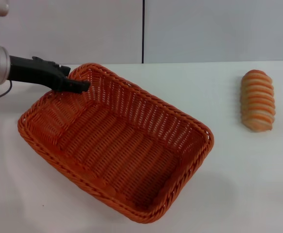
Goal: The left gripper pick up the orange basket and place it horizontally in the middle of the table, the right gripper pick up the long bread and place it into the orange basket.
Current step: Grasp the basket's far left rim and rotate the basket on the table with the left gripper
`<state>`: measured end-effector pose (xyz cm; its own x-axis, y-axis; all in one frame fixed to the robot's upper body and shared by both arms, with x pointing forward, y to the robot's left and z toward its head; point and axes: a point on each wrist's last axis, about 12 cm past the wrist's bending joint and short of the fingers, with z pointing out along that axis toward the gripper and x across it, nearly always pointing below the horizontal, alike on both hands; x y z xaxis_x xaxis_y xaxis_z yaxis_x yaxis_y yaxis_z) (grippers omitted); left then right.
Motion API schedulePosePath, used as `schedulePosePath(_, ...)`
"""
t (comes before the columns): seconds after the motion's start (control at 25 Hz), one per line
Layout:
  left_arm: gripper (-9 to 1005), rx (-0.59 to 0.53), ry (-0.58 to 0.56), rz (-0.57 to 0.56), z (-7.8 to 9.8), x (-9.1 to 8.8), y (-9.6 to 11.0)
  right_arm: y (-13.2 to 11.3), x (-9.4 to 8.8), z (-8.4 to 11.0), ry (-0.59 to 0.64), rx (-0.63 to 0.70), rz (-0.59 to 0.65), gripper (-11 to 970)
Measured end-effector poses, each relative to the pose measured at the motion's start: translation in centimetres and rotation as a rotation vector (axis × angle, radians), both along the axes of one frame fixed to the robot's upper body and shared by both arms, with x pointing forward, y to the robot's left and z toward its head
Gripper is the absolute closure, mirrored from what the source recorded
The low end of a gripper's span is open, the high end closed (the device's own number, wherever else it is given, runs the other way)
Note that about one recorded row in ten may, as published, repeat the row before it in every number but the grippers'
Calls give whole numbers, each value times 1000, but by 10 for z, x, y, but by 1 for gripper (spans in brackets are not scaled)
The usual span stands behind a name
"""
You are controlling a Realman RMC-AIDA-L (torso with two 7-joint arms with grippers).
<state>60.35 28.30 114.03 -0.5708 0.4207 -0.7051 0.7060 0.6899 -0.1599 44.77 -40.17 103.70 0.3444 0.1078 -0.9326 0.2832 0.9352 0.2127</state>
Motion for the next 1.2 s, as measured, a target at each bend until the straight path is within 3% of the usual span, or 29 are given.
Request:
schedulePosePath(0.68, 311, 84, 52, 44, -12, 7, -8, 0, -1, -1, 3, 3, -2, 352)
schedulePosePath(1.2, 819, 83, 43, 43, -7, 8, -8, 0, -1, -1, 3, 3, 0, 352)
